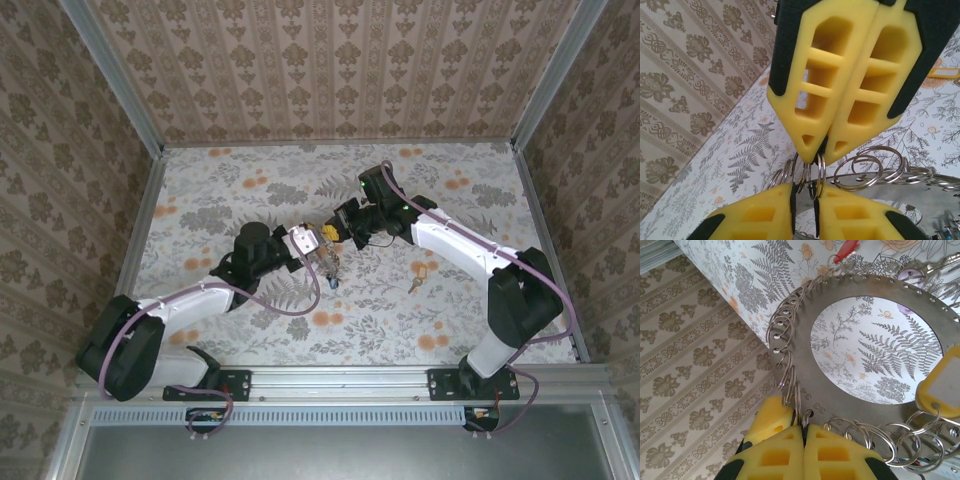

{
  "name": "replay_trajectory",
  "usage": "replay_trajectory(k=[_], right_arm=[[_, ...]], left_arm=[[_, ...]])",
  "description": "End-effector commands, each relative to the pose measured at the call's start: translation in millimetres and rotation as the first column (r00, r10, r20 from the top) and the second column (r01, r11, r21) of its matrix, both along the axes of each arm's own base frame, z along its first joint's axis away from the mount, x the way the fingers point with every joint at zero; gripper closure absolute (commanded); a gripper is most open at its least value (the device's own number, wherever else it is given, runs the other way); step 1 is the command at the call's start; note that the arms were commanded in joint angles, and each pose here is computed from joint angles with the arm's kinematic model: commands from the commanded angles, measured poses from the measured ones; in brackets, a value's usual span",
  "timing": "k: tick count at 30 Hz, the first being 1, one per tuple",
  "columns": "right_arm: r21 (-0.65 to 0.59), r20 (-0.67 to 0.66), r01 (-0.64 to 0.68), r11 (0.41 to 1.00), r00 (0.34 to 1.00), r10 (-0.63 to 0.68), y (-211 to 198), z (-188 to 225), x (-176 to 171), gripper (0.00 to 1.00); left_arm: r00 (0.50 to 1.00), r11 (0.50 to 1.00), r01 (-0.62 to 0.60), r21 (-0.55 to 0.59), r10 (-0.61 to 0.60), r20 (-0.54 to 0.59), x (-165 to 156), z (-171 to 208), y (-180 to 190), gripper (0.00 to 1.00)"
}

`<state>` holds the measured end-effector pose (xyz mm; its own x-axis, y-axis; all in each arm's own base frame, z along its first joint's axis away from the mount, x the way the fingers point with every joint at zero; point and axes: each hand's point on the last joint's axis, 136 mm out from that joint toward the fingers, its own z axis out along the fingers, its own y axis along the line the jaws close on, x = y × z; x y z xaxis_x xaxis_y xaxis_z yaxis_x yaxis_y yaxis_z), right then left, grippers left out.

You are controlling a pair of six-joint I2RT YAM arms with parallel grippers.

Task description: Put the keys on the keyring

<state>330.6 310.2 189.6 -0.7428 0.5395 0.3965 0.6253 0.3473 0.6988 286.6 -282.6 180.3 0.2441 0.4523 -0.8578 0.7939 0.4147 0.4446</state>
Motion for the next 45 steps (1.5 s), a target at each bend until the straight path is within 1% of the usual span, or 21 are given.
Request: replay_trajectory(k=[1,2,3,8,9,14,18,20,21,22,24,26,27,28,29,30,32,35,37,41,45], right_arm=[[0.035,-0.045,-0.013,0.999,0.999,0.015,8.6,5.6,-16.7,1.0],[0.035,-0.046,-0.013,0.999,0.999,0.014,8.5,5.5,-16.7,1.0],[0.033,-0.047,-0.013,0.999,0.999,0.014,8.1,4.9,-17.3,1.0],[-0.013,-0.022,-0.027,1.0,0.999,0.027,-1.7,-0.7,-21.1,0.99],[-0.021,-0.015,-0.034,0.999,0.999,0.033,-4.1,-1.3,-21.9,0.96],[-0.084,0.087,-0.045,0.995,0.995,0.053,-26.5,8.6,-18.3,0.69],[-0.138,0.267,-0.049,0.989,0.96,0.085,-47.4,28.1,-7.2,0.59],[-0.201,0.425,-0.071,0.977,0.892,0.152,-55.6,45.4,0.0,0.58],[-0.242,0.496,-0.083,0.967,0.846,0.196,-58.9,53.2,1.9,0.58],[-0.298,0.573,-0.102,0.949,0.776,0.263,-60.4,58.7,5.4,0.58],[-0.368,0.734,-0.121,0.922,0.571,0.368,-60.8,88.0,1.2,0.59],[-0.479,0.823,-0.119,0.87,0.283,0.492,-59.7,106.6,-8.5,0.61],[-0.511,0.838,-0.109,0.853,0.157,0.522,-58.6,113.3,-14.4,0.61],[-0.583,0.812,-0.098,0.807,-0.023,0.583,-57.1,115.8,-26.2,0.62],[-0.655,0.754,-0.084,0.751,-0.152,0.64,-57.6,112.4,-35.9,0.62],[-0.713,0.691,-0.062,0.699,-0.231,0.684,-58.9,108.7,-41.9,0.61],[-0.809,0.556,-0.029,0.587,-0.361,0.748,-61.4,94.9,-50.7,0.57],[-0.88,0.394,0.009,0.474,-0.543,0.742,-56.8,77.4,-64.1,0.55],[-0.89,0.338,0.035,0.455,-0.619,0.709,-52.8,75.0,-67.9,0.56],[-0.89,0.253,0.059,0.452,-0.761,0.598,-39.3,74.9,-78.2,0.64],[-0.91,0.147,0.087,0.407,-0.847,0.51,-24.3,61.8,-91.6,0.64]], left_arm=[[0.994,0.995,0.048,-0.087,-0.038,0.106,-5.1,35.7,-12.7,0.92],[0.993,0.995,0.042,-0.09,-0.032,0.111,-4.2,37.4,-11.8,0.98],[0.993,0.995,0.036,-0.089,-0.026,0.114,-3.5,38.0,-11.0,1.0],[0.993,0.996,0.009,-0.088,0.002,0.121,-2.2,39.9,-5.9,1.0],[0.993,0.996,0.008,-0.086,0.002,0.119,-2.6,39.9,-5.2,1.0],[0.996,0.996,0.034,-0.08,-0.027,0.09,-9.8,36.7,-5.2,1.0],[0.998,0.993,0.046,-0.111,-0.041,0.047,-12.3,38.0,-2.3,1.0],[0.998,0.989,0.066,-0.131,-0.065,0.01,-15.3,39.4,-1.3,1.0],[0.997,0.987,0.073,-0.144,-0.076,-0.017,-16.0,41.3,-0.4,1.0],[0.994,0.984,0.082,-0.158,-0.092,-0.053,-17.2,43.9,0.0,1.0],[0.986,0.978,0.103,-0.184,-0.124,-0.107,-20.4,48.3,2.9,1.0],[0.979,0.97,0.13,-0.204,-0.158,-0.128,-26.9,53.3,6.2,1.0],[0.976,0.967,0.146,-0.208,-0.175,-0.13,-30.5,56.7,7.2,1.0],[0.971,0.964,0.167,-0.207,-0.197,-0.135,-35.6,59.1,8.3,1.0],[0.962,0.959,0.199,-0.204,-0.23,-0.144,-42.6,60.5,8.3,1.0],[0.955,0.953,0.226,-0.2,-0.257,-0.15,-48.2,61.7,8.0,1.0],[0.939,0.943,0.271,-0.193,-0.303,-0.164,-59.8,63.6,8.2,1.0],[0.919,0.927,0.327,-0.182,-0.357,-0.168,-73.3,64.7,8.6,1.0],[0.91,0.92,0.354,-0.17,-0.38,-0.163,-79.8,64.6,9.4,1.0],[0.89,0.902,0.41,-0.135,-0.428,-0.158,-91.5,64.2,9.4,1.0],[0.868,0.879,0.465,-0.111,-0.477,-0.14,-102.0,63.8,8.3,1.0]])
